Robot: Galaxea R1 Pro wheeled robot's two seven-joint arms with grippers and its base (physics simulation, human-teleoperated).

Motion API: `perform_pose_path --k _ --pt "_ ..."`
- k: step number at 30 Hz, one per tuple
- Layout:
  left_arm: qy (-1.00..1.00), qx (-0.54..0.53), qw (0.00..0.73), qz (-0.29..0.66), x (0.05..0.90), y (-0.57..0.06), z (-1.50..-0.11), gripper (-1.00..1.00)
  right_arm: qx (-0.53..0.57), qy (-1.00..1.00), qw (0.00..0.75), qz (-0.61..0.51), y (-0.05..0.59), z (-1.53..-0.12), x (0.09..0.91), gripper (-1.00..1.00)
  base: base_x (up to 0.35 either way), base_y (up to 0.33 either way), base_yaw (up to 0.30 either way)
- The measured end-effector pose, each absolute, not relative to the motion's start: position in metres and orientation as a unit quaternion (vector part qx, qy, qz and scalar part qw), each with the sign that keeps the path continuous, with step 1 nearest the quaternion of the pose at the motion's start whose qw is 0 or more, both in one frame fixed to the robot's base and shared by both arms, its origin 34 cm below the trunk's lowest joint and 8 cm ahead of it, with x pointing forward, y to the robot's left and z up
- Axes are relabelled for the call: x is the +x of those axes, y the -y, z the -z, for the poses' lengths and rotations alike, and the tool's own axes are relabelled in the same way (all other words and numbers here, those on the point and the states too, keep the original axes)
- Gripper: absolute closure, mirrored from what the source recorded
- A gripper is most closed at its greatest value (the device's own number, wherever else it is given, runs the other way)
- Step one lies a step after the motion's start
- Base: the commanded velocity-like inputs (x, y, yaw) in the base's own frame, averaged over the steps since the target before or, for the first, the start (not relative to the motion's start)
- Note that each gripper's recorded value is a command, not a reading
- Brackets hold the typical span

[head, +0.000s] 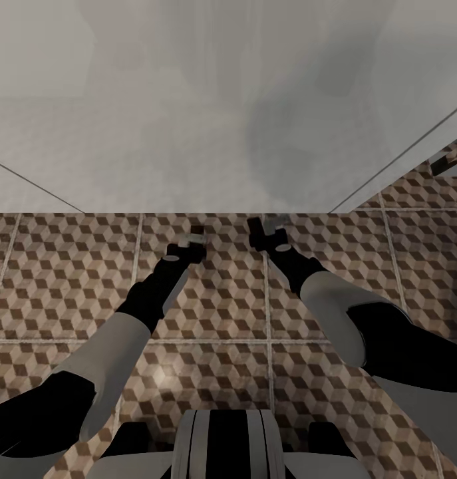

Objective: Take the four mousetraps from the cabinet in the bathroom and place them on the bathroom floor. Make sure all four end up on the same floor surface, and ensure that at least two of them are either under or directly next to the same bathroom sink.

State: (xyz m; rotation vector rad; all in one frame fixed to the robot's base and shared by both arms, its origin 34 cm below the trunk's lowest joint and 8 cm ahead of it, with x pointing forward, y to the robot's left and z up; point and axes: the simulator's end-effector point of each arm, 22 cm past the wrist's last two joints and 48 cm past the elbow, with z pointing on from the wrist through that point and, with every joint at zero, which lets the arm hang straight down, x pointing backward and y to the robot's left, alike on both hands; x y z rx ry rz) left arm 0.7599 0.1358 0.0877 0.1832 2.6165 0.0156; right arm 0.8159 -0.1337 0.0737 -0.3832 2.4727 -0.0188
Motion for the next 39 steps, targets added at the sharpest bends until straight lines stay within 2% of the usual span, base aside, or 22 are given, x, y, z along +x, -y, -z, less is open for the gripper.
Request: perform_pose_path --k 12,39 --pt "-0.957 0.062 0.283 0.001 0.779 -0.131 -0.107 1.00 -0.147 -0.939 0.309 0.007 0.134 -0.070 0.810 1.00 0.000 0.000 0.000" --pt "-0.956 0.061 0.286 0.003 0.781 -0.130 -0.109 1.00 -0.149 -0.943 0.298 0.008 0.135 -0.064 0.801 1.00 0.000 0.000 0.000"
